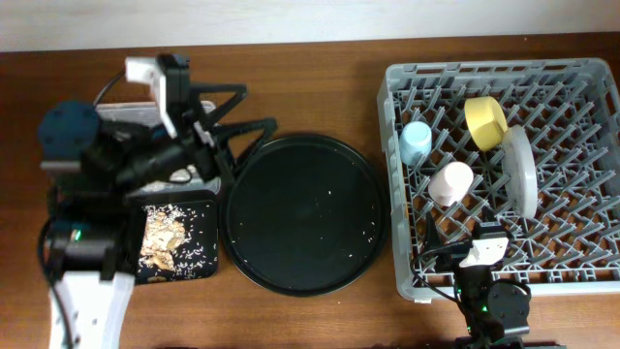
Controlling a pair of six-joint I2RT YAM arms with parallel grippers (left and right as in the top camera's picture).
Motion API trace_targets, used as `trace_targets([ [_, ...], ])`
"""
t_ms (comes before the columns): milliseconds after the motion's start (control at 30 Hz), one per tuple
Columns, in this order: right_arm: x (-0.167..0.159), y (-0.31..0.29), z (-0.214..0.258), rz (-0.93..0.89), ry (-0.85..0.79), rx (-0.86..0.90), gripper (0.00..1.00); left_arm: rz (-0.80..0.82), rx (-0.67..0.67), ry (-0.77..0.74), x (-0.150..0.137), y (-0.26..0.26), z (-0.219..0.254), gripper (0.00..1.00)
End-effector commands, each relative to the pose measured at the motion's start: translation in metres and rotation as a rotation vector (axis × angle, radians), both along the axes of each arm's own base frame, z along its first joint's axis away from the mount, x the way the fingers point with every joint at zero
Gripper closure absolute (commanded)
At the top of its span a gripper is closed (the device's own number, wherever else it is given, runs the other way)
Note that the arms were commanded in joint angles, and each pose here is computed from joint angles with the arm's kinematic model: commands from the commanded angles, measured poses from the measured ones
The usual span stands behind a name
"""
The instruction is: Sort waste into correct bins and load items into the dishwasher rack
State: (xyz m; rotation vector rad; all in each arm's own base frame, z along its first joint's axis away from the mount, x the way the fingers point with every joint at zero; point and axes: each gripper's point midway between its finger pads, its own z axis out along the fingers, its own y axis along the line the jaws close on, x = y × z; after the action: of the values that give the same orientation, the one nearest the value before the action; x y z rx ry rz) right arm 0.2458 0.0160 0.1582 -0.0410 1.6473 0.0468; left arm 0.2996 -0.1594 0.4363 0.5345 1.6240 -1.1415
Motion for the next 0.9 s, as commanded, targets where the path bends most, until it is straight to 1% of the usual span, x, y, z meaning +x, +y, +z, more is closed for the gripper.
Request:
trace_targets([
  [0,0.000,-0.003,-0.002,-0.018,-0.002,0.010,0.02,0.230,0.171,-0.119,0.002,0.026,-0.017,0.01],
  [67,0.000,-0.003,-0.002,-0.018,-0.002,0.010,0.02,0.401,0.247,-0.051,0.002,0.051,-0.047,0.01],
  [100,0.000,-0.003,-0.002,-0.018,-0.002,0.010,0.02,0.462,0.266,-0.033,0.000,0.060,-0.058,0.01],
  [233,0.000,-0.003,-0.002,-0.018,-0.002,0.010,0.02,0.648,0.321,0.006,-0.013,0.092,-0.105,0.01],
  [300,0.000,-0.003,-0.002,-0.018,-0.002,0.010,0.02,0.715,0.322,-0.022,-0.022,0.102,-0.125,0.01],
  [400,0.000,-0.003,-0.002,-0.018,-0.002,0.010,0.02,0.760,0.285,-0.117,-0.030,0.107,-0.142,0.01],
  [533,0.000,-0.003,-0.002,-0.018,-0.002,0.010,0.02,0.778,0.229,-0.239,-0.038,0.108,-0.167,0.01],
  [633,0.000,-0.003,-0.002,-0.018,-0.002,0.010,0.02,0.788,0.198,-0.304,-0.042,0.108,-0.184,0.01],
  [767,0.000,-0.003,-0.002,-0.018,-0.002,0.010,0.02,0.813,0.202,-0.298,-0.044,0.112,-0.212,0.01],
  [867,0.000,-0.003,-0.002,-0.018,-0.002,0.010,0.02,0.847,0.204,-0.293,-0.046,0.118,-0.224,0.00],
])
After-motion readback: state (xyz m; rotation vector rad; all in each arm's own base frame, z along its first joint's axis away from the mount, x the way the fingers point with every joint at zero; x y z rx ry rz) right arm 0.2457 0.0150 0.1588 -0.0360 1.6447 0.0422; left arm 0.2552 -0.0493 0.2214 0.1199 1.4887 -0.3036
